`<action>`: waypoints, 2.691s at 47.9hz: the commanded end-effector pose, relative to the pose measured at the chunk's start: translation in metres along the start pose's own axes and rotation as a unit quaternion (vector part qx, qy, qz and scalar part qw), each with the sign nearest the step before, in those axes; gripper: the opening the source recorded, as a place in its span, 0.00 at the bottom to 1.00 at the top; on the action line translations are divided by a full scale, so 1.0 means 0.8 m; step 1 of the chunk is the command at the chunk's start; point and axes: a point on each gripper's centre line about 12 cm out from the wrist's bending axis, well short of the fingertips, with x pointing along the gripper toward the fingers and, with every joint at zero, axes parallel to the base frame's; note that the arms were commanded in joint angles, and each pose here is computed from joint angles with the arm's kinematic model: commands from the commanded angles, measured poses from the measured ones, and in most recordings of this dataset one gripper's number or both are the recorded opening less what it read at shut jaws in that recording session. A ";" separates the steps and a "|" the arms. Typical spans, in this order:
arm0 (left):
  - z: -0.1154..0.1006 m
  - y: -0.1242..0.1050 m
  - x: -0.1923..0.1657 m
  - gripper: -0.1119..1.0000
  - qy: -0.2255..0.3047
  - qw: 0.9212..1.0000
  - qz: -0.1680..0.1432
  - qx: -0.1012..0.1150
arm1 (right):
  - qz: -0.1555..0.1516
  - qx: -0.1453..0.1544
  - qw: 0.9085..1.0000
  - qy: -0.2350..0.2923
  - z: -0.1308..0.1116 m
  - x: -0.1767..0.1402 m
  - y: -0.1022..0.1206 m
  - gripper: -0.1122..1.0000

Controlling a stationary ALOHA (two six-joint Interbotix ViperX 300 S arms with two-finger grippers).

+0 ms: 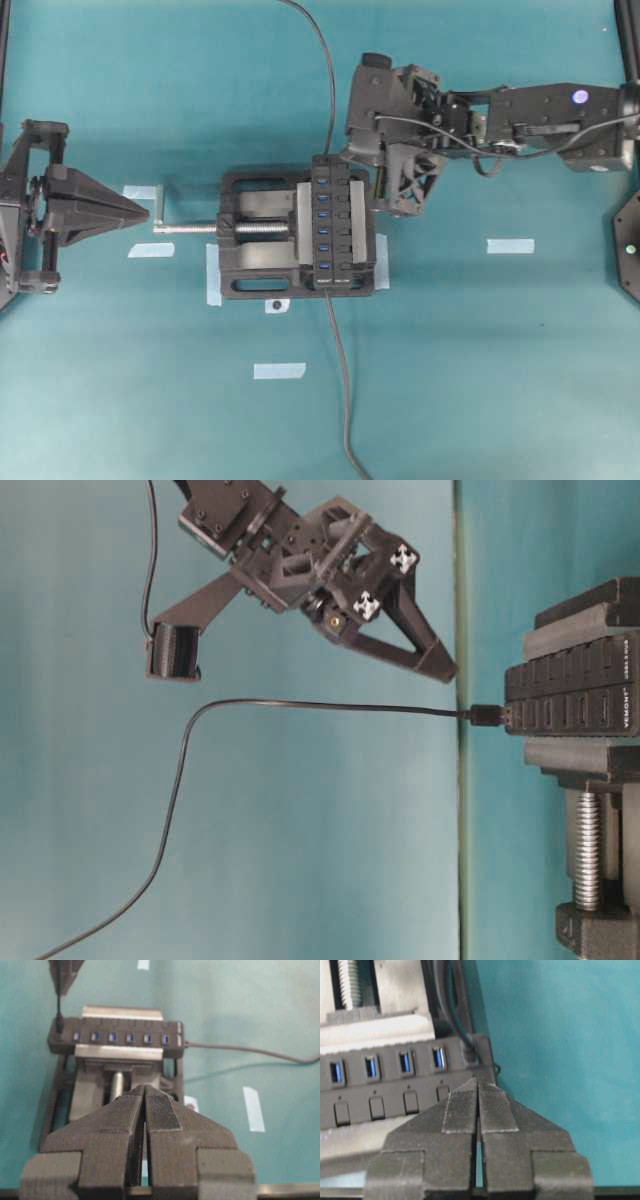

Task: Insert the USB into the second port from the front of the fixed hub.
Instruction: 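Lower the open right gripper over the black USB plug beside the hub, then close the right gripper on the USB plug and lift it clear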

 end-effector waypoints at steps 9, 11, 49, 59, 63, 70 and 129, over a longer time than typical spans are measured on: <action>0.008 0.000 0.000 0.10 -0.009 1.000 0.000 -0.001 | 0.000 0.002 1.000 -0.029 0.015 -0.001 -0.001 0.43; 0.008 0.000 0.000 0.10 -0.009 1.000 0.000 -0.001 | 0.000 0.001 0.999 -0.032 0.016 -0.001 -0.001 0.52; 0.005 0.000 -0.004 0.10 -0.011 1.000 0.000 -0.004 | 0.002 0.000 0.999 -0.035 0.016 0.024 0.000 0.82; 0.005 0.000 -0.008 0.10 -0.017 1.000 -0.001 -0.004 | 0.003 0.000 0.999 -0.038 0.017 0.026 0.001 0.79; 0.004 0.000 -0.008 0.10 -0.016 1.000 0.000 -0.004 | 0.002 0.000 0.999 -0.039 0.017 0.026 0.000 0.78; 0.004 0.000 -0.008 0.10 -0.016 1.000 0.000 -0.004 | 0.002 0.001 0.999 -0.038 0.017 0.026 0.000 0.76; 0.004 0.000 -0.008 0.10 -0.016 1.000 -0.001 -0.005 | 0.003 0.005 0.999 -0.049 0.046 0.002 0.004 0.17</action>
